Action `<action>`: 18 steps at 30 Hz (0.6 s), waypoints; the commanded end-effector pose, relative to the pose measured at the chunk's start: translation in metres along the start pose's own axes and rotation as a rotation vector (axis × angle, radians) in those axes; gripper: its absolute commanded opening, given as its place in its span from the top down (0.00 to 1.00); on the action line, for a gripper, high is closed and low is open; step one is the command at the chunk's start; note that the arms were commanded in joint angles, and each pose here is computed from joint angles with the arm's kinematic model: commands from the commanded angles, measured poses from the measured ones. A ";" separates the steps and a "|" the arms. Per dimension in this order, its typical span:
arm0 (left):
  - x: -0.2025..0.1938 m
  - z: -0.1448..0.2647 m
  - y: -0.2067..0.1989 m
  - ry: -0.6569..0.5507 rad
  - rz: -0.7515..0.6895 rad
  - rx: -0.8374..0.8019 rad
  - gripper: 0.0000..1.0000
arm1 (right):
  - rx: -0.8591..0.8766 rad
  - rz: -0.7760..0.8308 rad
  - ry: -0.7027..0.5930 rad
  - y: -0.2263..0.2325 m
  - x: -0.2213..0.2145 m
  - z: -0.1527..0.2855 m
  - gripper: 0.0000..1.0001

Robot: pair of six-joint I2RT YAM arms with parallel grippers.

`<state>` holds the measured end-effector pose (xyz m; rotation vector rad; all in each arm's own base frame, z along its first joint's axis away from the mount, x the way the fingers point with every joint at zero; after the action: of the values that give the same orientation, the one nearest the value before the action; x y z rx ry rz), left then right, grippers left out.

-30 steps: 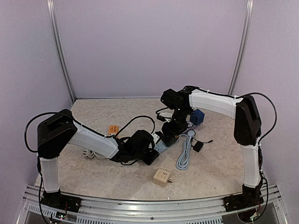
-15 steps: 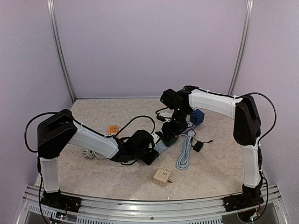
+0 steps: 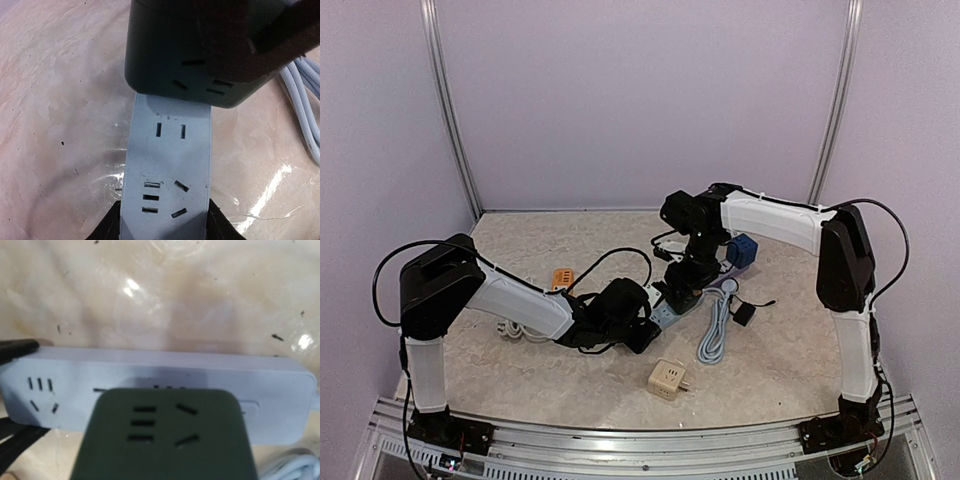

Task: Insert the plug
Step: Insert the plug into the socket.

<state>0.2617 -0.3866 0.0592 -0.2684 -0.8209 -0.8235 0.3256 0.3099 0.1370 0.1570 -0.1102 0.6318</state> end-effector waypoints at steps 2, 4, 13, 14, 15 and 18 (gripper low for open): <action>0.003 -0.004 0.004 0.001 0.017 0.024 0.89 | -0.083 -0.001 0.082 -0.005 -0.006 -0.029 1.00; 0.004 -0.004 0.004 -0.001 0.018 0.026 0.89 | -0.086 -0.004 0.077 -0.005 -0.005 -0.028 1.00; 0.005 -0.003 0.005 -0.003 0.022 0.025 0.90 | -0.095 -0.013 0.062 -0.003 0.001 -0.021 1.00; 0.004 -0.003 0.004 -0.002 0.021 0.025 0.90 | -0.096 -0.018 0.067 -0.004 0.001 -0.021 1.00; 0.004 -0.003 0.004 0.000 0.019 0.024 0.89 | -0.096 -0.021 0.071 -0.003 0.001 -0.022 1.00; 0.004 -0.003 0.004 0.003 0.018 0.027 0.89 | -0.107 -0.037 0.077 -0.005 0.001 -0.024 1.00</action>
<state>0.2617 -0.3866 0.0592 -0.2684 -0.8206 -0.8233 0.3267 0.3143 0.1369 0.1109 -0.0964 0.6202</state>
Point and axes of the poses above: each gripper's point midway between its finger pads, its own z axis back along the fingers, its own y axis along the line the jaws close on, x = y × z, the point moved 5 cm from there along z, back along the fingers, and after that the axes turned 4 degrees about -z, right-handed, at the moved point
